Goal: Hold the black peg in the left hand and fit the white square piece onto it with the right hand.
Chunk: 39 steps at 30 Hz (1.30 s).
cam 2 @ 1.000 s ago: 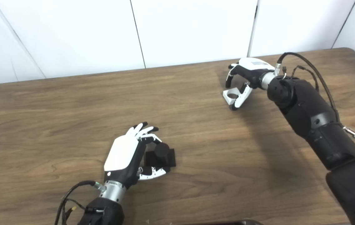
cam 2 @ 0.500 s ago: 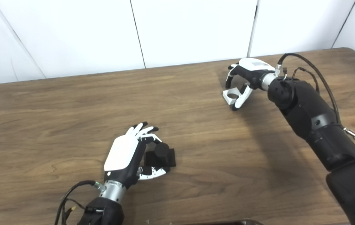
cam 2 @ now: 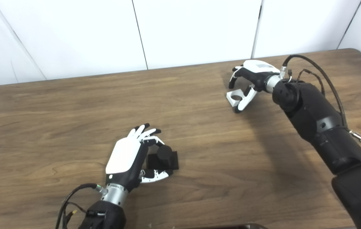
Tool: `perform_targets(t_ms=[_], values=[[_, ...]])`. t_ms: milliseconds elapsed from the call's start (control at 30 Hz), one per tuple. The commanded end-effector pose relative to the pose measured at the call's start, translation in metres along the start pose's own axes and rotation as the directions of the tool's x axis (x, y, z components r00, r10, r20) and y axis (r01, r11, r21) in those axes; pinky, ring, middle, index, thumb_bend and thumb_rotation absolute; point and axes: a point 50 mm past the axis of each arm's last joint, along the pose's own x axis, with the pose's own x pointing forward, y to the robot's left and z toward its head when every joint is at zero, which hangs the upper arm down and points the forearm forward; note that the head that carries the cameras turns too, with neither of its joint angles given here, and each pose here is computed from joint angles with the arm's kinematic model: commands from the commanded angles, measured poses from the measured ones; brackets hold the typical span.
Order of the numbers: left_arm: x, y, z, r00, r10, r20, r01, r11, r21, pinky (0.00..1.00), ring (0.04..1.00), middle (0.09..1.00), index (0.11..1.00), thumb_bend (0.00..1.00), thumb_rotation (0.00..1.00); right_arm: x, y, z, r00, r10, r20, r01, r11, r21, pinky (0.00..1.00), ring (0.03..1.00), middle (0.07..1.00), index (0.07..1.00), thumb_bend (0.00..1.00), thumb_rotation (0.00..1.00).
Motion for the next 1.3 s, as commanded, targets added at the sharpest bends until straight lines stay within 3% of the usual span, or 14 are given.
perform_targets(t_ms=[0, 467, 567, 633, 1267], values=[[0.001, 0.002, -0.005, 1.0, -0.002, -0.02, 0.003, 0.999, 0.037, 0.97, 0.964, 0.858, 0.487, 0.52, 0.08, 0.002, -0.024, 0.002, 0.998, -0.053, 0.015, 0.053, 0.998, -0.026, 1.0, 1.0, 0.947, 0.65, 0.92, 0.16], [0.003, 0.005, -0.006, 1.0, 0.0, -0.02, 0.0, 1.0, 0.013, 1.0, 0.983, 0.866, 0.487, 0.52, 0.08, 0.002, -0.021, -0.005, 0.998, -0.056, 0.004, 0.056, 0.998, -0.024, 1.0, 1.0, 0.938, 0.605, 0.87, 0.14], [0.003, 0.005, -0.006, 1.0, 0.001, -0.019, -0.001, 1.0, 0.01, 1.0, 0.983, 0.866, 0.487, 0.52, 0.08, 0.002, -0.021, -0.006, 0.998, -0.061, 0.012, 0.061, 0.998, -0.024, 1.0, 1.0, 0.937, 0.511, 0.58, 0.14], [0.003, 0.005, -0.006, 1.0, -0.001, -0.022, 0.001, 1.0, 0.009, 1.0, 0.985, 0.868, 0.487, 0.52, 0.08, 0.001, -0.022, -0.007, 0.998, -0.067, 0.016, 0.068, 0.997, -0.022, 1.0, 1.0, 0.933, 0.496, 0.54, 0.14], [0.003, 0.005, -0.006, 1.0, 0.01, -0.02, -0.01, 1.0, -0.01, 1.0, 0.983, 0.862, 0.486, 0.52, 0.08, -0.002, -0.024, -0.008, 0.997, -0.075, 0.019, 0.076, 0.997, -0.024, 1.0, 1.0, 0.922, 0.49, 0.52, 0.14]])
